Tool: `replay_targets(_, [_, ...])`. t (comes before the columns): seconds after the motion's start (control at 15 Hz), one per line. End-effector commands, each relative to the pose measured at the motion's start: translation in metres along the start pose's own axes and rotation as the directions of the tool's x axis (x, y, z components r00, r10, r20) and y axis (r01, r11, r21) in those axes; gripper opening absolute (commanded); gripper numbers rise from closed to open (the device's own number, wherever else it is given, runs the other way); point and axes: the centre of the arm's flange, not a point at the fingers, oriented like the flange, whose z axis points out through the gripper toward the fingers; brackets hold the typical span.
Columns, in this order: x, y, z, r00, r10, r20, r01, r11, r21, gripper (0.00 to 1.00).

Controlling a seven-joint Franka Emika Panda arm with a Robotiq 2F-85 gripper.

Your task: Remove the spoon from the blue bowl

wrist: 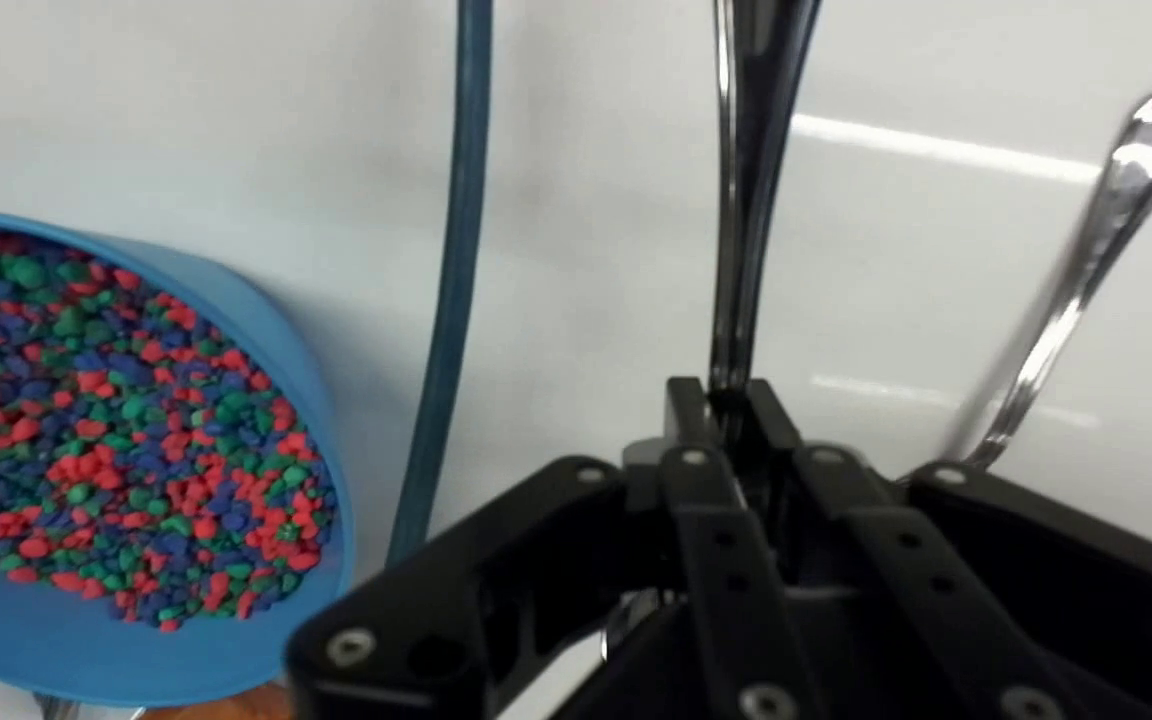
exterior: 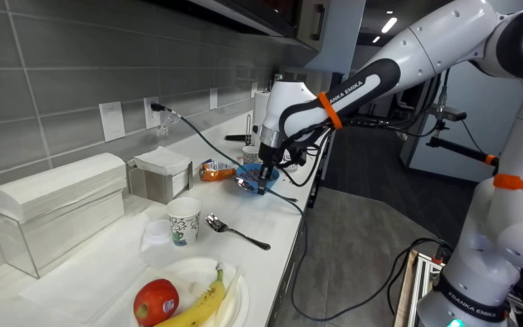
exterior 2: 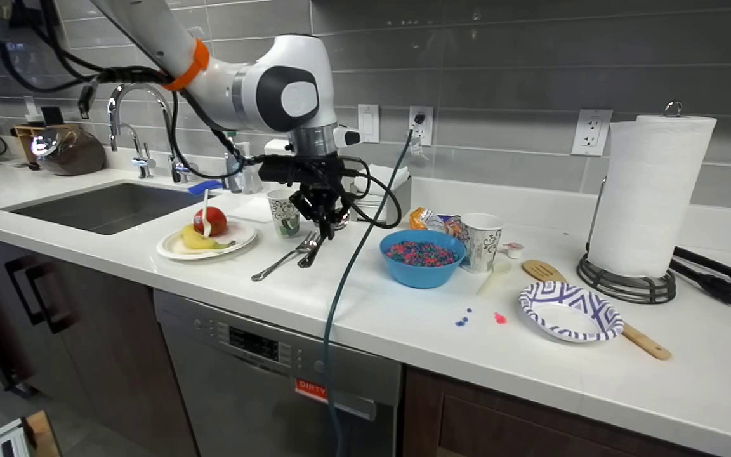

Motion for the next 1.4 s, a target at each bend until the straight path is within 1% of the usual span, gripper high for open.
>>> replay_targets(0.0, [0.030,0.017,-0.022,0.989,0.070,0.133,-0.082,0.993,0.087,0.03])
replay_targets(0.13, [0.041,0.026,-0.033,0.971,0.105,0.213,-0.130,0.985,0.110,0.03])
replay_targets(0.27, [0.052,0.034,-0.034,0.952,0.146,0.269,-0.180,0.978,0.107,0.03])
replay_targets(0.4, [0.062,0.041,-0.027,0.934,0.174,0.312,-0.215,0.971,0.103,0.03])
replay_targets(0.47, [0.068,0.043,-0.018,0.926,0.187,0.327,-0.229,0.969,0.096,0.03])
replay_targets(0.6, [0.078,0.047,0.002,0.917,0.204,0.342,-0.247,0.965,0.089,0.03])
replay_targets(0.73, [0.081,0.044,0.025,0.917,0.216,0.334,-0.251,0.966,0.064,0.03])
replay_targets(1.07, [0.085,0.032,0.079,0.927,0.207,0.312,-0.215,0.977,-0.010,0.03])
replay_targets(1.33, [0.087,0.023,0.100,0.941,0.176,0.290,-0.168,0.984,-0.055,0.03])
